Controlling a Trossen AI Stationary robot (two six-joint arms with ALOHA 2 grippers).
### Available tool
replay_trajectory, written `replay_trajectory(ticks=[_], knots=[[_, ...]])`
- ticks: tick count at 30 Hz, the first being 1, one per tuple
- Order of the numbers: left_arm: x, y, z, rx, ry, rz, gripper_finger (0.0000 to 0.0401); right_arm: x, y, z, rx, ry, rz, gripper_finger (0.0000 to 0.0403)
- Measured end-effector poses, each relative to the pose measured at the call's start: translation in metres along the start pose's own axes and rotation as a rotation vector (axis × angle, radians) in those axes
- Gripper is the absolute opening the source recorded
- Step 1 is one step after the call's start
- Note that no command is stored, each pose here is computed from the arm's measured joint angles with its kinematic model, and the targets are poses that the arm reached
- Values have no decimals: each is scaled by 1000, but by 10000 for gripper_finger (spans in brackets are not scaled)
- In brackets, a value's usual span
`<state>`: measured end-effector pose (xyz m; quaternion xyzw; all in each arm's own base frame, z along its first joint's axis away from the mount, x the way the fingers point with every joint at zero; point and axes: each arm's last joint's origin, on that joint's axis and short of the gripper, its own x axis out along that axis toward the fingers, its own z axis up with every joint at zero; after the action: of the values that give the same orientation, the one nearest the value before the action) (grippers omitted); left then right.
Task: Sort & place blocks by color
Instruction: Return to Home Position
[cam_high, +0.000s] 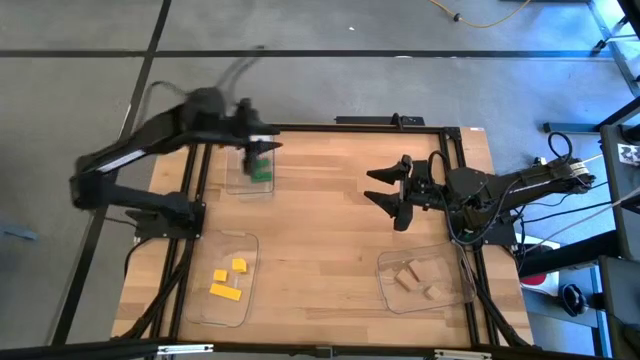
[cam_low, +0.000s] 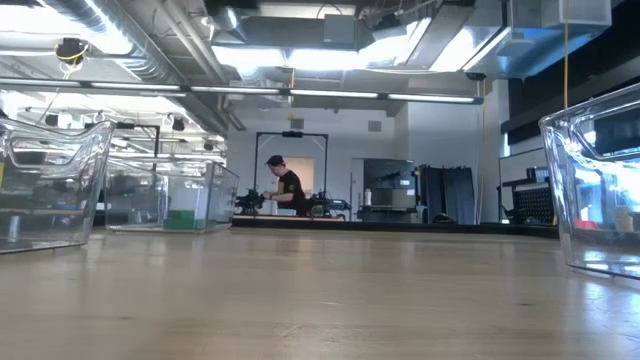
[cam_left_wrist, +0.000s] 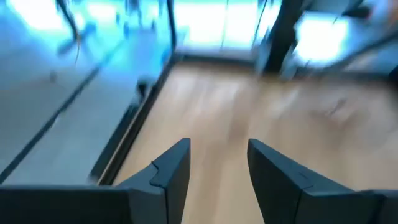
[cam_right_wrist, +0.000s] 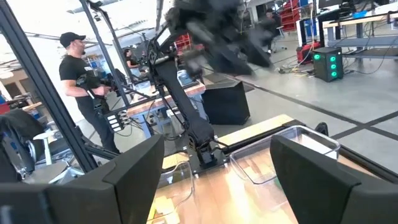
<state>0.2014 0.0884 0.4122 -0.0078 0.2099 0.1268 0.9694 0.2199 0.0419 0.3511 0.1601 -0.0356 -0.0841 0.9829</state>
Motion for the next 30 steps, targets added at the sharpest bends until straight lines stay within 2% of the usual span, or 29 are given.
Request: replay_trajectory(ticks=[5,9,14,18,24,30], knots=[[-50,-33,4,-69,-351,-123,136,0,0,0,-7,1,2,295],[-61,-56,-16,-131,-500,-205,97,0,0,0,-25,1,2,295],[-57,-75,-56,-190,-515,-227,12,0,1,0,-25,7,19,295],[-56,-79,-83,-235,-529,-235,3,0,1,0,-24,12,37,295],[-73,-70,-120,-289,-601,-253,0,0,1,0,17,12,37,295],[-73,-64,-163,-353,-649,-259,0,0,2,0,60,17,52,295]])
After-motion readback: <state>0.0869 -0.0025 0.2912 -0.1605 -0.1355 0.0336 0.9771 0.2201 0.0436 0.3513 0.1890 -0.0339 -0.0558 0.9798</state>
